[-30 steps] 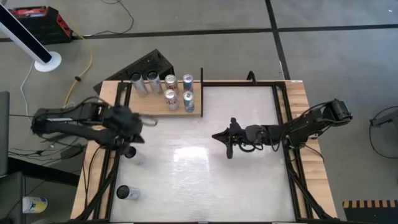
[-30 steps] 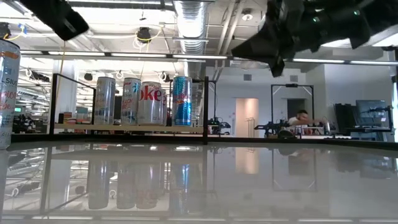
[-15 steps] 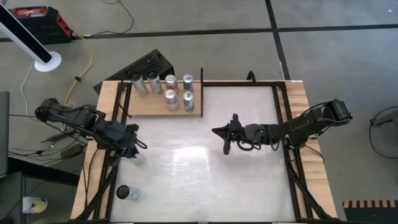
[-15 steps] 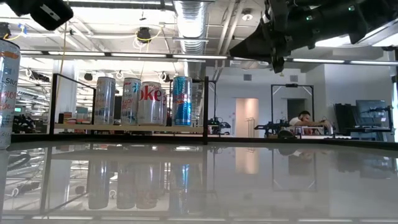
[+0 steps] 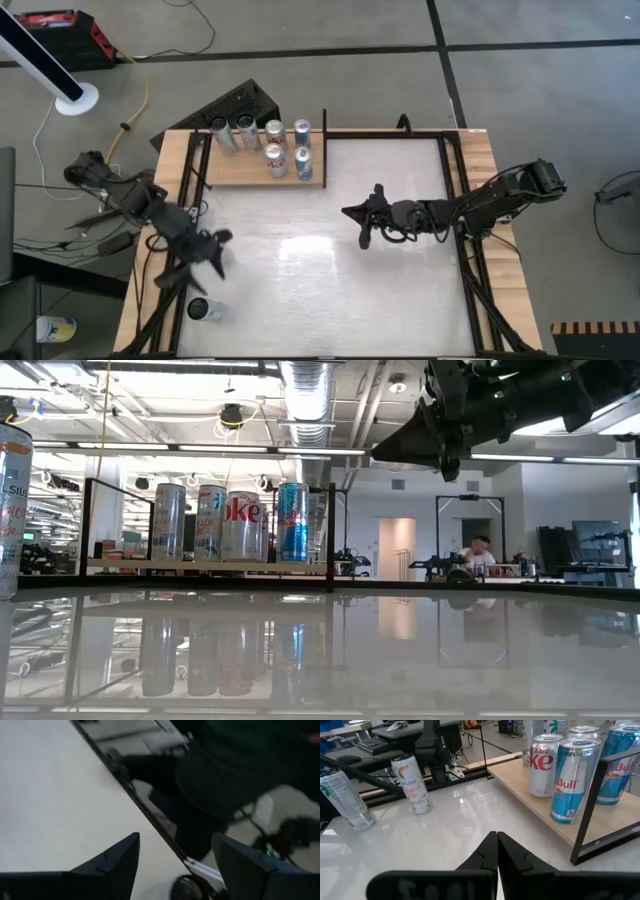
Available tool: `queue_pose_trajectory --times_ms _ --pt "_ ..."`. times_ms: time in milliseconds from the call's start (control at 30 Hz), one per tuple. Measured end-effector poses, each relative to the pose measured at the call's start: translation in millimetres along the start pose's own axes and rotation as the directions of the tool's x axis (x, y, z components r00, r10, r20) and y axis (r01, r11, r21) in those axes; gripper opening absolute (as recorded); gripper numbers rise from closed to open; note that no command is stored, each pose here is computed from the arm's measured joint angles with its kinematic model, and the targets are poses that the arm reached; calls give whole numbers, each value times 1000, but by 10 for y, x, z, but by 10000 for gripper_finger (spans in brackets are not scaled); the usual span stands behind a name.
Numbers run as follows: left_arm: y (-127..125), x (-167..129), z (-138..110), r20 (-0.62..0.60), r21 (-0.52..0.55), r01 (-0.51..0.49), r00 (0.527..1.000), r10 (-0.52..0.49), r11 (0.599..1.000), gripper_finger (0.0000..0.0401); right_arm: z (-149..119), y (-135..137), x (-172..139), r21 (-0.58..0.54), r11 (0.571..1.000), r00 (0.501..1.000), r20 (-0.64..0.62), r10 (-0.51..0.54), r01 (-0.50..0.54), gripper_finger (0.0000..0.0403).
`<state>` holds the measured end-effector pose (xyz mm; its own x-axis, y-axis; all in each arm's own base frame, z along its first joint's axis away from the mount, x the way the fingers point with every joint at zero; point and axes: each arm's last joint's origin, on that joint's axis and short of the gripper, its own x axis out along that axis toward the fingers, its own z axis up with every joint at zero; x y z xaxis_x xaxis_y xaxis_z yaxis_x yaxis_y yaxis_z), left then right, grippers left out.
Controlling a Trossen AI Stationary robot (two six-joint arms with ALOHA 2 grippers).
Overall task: Place canned beverage on shelf
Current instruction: Put the bottom white soda can on the shelf
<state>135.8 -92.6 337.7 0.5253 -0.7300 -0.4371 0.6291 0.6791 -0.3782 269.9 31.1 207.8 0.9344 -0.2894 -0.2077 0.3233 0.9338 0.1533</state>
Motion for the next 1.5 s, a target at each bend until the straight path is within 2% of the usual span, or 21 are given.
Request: queue_pose_trajectory --times_ms 233,400,600,733,800,900,967,1033,1267,1400,1500 --pt "-229 389 -129 -161 -10 32 986 -34 999 229 8 12 -4 9 1000 1000 9 6 -7 27" --pt "-404 479 -209 -204 -27 11 979 -16 1000 229 1 60 -26 30 999 1000 11 26 -27 27" --pt "-593 453 -238 -193 65 16 981 -3 998 229 -8 106 -48 38 998 999 11 46 -46 27" --pt "-598 455 -236 -179 202 5 983 32 979 229 -8 106 -47 63 997 999 11 46 -46 27" --pt "-587 465 -233 -175 229 -6 983 47 973 229 -7 105 -47 65 997 999 11 45 -46 27" --pt "-528 473 -207 -131 182 -122 980 147 976 229 -8 104 -47 64 997 999 11 45 -45 27" --pt "-467 469 -178 -79 129 -243 964 254 961 231 -13 103 -47 62 997 999 6 44 -44 27" --pt "-418 463 -164 -60 100 -307 948 314 946 236 -26 100 -47 55 998 999 -7 40 -40 27" --pt "-300 442 -172 -97 106 -366 921 376 924 247 -37 37 -20 38 999 1000 -27 11 -10 27" --pt "-292 449 -132 -64 144 -357 927 369 923 247 -31 7 -6 39 999 1000 -27 -1 2 27" --pt "-248 468 -116 -46 94 -421 903 426 902 247 -31 8 -6 36 999 1000 -27 -1 2 27"
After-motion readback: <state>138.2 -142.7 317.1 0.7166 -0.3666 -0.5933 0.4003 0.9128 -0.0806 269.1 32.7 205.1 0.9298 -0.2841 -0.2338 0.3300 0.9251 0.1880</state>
